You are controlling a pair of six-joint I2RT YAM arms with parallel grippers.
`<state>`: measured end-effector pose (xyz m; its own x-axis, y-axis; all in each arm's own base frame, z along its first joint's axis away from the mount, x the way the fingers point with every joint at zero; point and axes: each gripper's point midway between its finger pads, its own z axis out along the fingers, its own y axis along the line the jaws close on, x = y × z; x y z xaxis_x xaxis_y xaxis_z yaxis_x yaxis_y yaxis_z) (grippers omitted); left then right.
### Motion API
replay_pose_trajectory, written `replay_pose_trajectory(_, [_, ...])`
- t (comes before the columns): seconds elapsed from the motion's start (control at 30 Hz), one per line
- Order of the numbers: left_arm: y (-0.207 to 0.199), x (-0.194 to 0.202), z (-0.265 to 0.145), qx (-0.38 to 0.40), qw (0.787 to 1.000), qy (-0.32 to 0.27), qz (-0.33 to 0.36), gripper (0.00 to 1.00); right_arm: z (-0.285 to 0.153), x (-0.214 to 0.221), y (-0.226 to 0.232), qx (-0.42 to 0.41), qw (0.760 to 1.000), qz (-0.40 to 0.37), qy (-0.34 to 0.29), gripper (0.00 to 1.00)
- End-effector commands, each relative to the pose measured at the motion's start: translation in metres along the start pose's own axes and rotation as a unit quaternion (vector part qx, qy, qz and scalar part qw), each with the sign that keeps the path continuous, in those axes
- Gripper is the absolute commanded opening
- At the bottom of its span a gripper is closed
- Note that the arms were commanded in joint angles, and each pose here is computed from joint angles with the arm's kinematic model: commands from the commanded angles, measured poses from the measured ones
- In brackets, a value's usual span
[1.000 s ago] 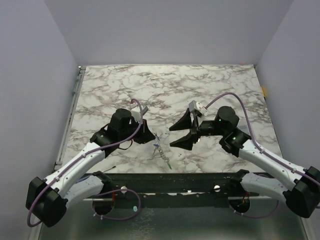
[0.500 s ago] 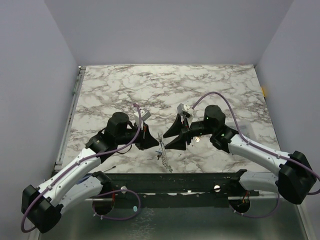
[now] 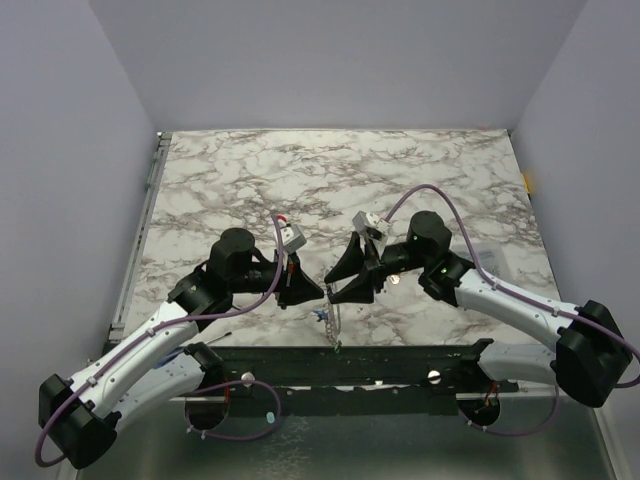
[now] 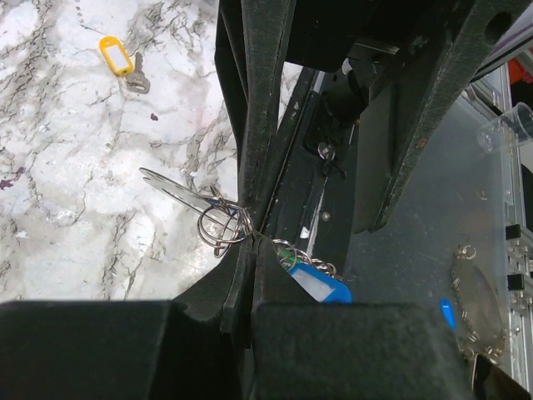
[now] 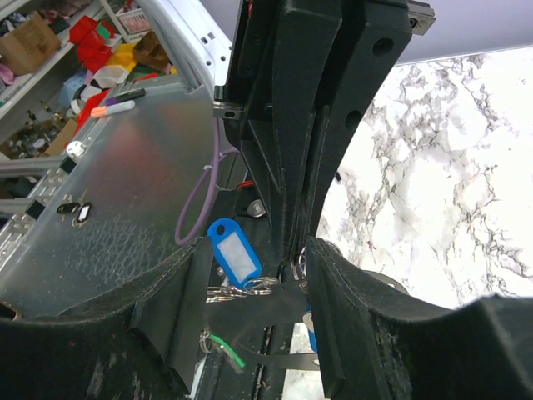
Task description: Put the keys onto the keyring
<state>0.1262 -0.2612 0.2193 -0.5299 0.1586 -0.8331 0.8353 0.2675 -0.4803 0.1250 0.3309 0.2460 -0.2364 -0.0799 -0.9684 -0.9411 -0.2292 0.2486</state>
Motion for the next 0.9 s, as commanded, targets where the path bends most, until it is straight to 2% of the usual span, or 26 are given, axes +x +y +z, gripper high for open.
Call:
replay_pose_trajectory(0.0, [-0.013,-0.013,0.000,0.033,0.998,-0.014,0.043,0.00,0.002,0.003,0.012,-0.032,0.999,-0.005,0.003,0.57])
replay_pose_trajectory(0.23, [-0.013,-0.014,0.000,0.037,0.998,-0.014,0.054,0.00,0.009,0.011,0.020,-0.050,0.998,0.009,0.024,0.56])
replay_pose_trajectory(0.53, [-0.014,-0.011,0.000,0.038,0.997,-0.013,0.059,0.00,0.015,0.023,0.012,-0.022,0.998,0.029,0.060,0.56])
replay_pose_trajectory(0.67, [-0.016,-0.011,0.000,0.043,0.997,-0.016,0.065,0.00,0.014,0.017,0.011,-0.010,0.999,0.017,0.051,0.61])
replay_pose_trajectory(0.87, [-0.017,-0.010,0.001,0.043,0.997,-0.016,0.070,0.00,0.014,0.007,0.004,0.013,0.999,0.012,0.051,0.62])
